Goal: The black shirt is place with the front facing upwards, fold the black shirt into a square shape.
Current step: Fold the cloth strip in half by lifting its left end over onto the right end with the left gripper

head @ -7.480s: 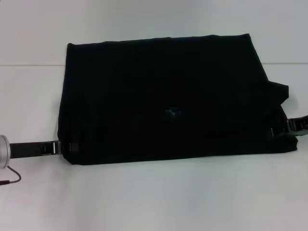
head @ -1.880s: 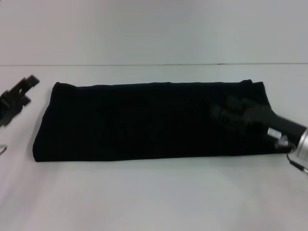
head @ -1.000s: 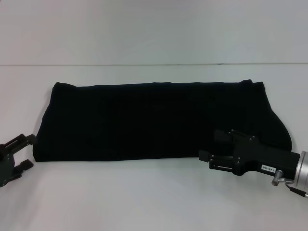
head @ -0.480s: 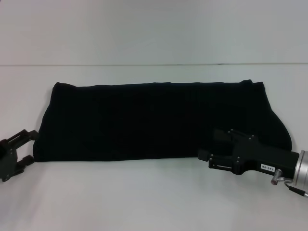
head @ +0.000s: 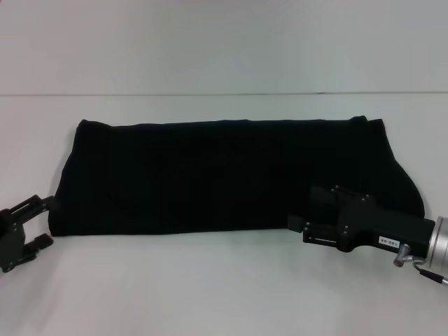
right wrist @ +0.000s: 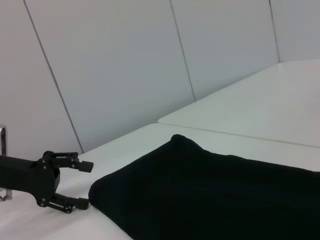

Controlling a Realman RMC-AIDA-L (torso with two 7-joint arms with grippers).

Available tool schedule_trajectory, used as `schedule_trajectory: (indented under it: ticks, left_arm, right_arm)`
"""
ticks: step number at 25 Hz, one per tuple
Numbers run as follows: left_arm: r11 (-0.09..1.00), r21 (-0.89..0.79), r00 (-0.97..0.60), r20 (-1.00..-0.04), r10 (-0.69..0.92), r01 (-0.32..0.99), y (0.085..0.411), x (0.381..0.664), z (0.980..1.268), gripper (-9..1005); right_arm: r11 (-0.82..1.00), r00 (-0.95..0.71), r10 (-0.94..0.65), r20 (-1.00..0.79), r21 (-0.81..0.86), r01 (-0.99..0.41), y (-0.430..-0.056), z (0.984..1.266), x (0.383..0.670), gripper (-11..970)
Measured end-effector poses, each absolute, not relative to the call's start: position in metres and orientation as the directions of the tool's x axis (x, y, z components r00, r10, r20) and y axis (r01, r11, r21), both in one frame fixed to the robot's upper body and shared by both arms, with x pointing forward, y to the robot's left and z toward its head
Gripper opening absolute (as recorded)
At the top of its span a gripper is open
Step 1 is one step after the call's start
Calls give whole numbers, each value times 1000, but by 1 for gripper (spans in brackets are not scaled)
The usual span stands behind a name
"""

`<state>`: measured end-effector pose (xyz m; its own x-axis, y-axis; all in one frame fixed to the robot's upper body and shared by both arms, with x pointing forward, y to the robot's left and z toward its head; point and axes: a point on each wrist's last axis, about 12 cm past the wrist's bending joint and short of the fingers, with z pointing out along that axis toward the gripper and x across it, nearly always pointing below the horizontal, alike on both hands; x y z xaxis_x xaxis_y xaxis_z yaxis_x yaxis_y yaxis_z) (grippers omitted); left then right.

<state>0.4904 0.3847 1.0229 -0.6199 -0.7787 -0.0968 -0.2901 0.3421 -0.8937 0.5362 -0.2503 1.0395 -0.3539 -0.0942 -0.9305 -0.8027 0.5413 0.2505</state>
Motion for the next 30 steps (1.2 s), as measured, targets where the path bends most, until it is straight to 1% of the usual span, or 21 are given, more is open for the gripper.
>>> schedule_trajectory:
  ticks: [30]
  left_arm:
    - [332, -902, -632, -90, -770, -275, 383, 493, 1027, 908]
  right_arm:
    - [531, -355, -93, -930, 255, -808, -248, 1040, 535, 928]
